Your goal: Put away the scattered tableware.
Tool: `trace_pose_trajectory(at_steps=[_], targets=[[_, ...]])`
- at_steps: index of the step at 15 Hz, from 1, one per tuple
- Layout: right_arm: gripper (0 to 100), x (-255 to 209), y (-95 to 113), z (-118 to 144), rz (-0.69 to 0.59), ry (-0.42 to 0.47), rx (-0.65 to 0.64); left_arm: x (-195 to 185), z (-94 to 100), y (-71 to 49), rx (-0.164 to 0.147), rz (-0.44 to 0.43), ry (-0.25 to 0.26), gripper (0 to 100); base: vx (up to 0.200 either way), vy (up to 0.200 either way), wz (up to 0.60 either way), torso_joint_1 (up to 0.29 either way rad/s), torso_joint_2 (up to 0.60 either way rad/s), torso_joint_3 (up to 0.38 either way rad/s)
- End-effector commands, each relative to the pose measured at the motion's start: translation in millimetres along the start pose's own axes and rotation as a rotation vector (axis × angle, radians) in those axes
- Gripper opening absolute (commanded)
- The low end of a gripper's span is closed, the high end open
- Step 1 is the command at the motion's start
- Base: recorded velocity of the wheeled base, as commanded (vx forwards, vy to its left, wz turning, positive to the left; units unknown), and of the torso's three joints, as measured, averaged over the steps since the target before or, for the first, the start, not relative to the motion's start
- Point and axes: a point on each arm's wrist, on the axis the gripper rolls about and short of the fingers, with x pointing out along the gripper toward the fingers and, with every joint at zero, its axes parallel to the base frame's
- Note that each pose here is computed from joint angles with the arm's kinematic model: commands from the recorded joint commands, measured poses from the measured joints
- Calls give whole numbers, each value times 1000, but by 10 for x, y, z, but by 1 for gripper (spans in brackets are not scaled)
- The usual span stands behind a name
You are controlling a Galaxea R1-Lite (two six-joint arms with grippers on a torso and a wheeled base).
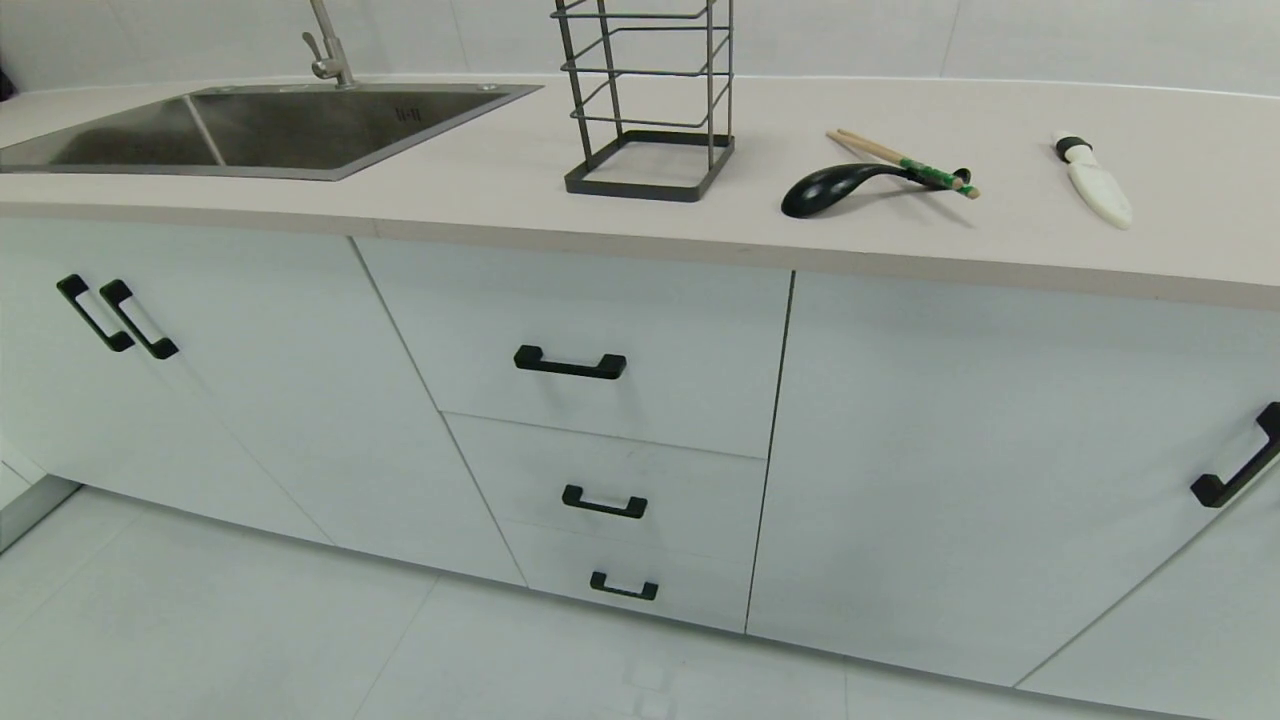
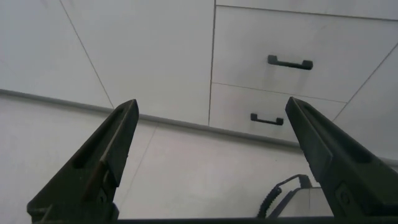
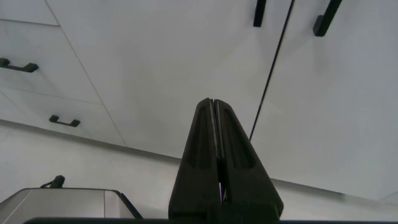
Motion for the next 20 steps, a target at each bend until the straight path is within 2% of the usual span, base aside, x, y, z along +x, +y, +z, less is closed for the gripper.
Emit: trace_pose_trajectory(at_steps=[1,2,3,4,5,6,7,8,9,10,12,15,17,18,19,20], targets=[[0,1,0,0,0,1,-1,-2,33,-3,23,-15,-28,100,0,0,0,0,0,0],[0,1,1,0,1,1,-2,-49,239,-14,91,-43,-158,100,0,0,0,0,0,0],[0,1,1,0,1,1,-1,-168,627,-50,162,-161,-329,100,0,0,0,0,0,0],[0,1,0,0,0,1,-1,-193,786,-71,184,-245,-339,100,0,0,0,0,0,0],[0,1,0,0,0,1,-1,-154,805,-75,188,-280,-304,100,0,0,0,0,0,0],[0,1,0,0,0,1,-1,-121,809,-73,208,-294,-281,100,0,0,0,0,0,0],[0,1,0,0,0,1,-1,-42,820,-71,291,-314,-244,100,0,0,0,0,0,0],[0,1,0,0,0,1,-1,68,890,-72,422,-385,-219,100,0,0,0,0,0,0],[0,1,0,0,0,1,-1,113,924,-75,465,-408,-211,100,0,0,0,0,0,0],[0,1,0,0,0,1,-1,234,995,-90,577,-449,-189,100,0,0,0,0,0,0],[0,1,0,0,0,1,-1,414,1048,-125,732,-506,-155,100,0,0,0,0,0,0],[0,1,0,0,0,1,-1,533,1028,-143,733,-543,-58,100,0,0,0,0,0,0],[0,1,0,0,0,1,-1,610,1086,-152,757,-555,9,100,0,0,0,0,0,0],[0,1,0,0,0,1,-1,730,1190,-165,785,-556,83,100,0,0,0,0,0,0],[0,1,0,0,0,1,-1,868,1264,-186,861,-581,123,100,0,0,0,0,0,0],[0,1,0,0,0,1,-1,968,1290,-201,934,-602,137,100,0,0,0,0,0,0]])
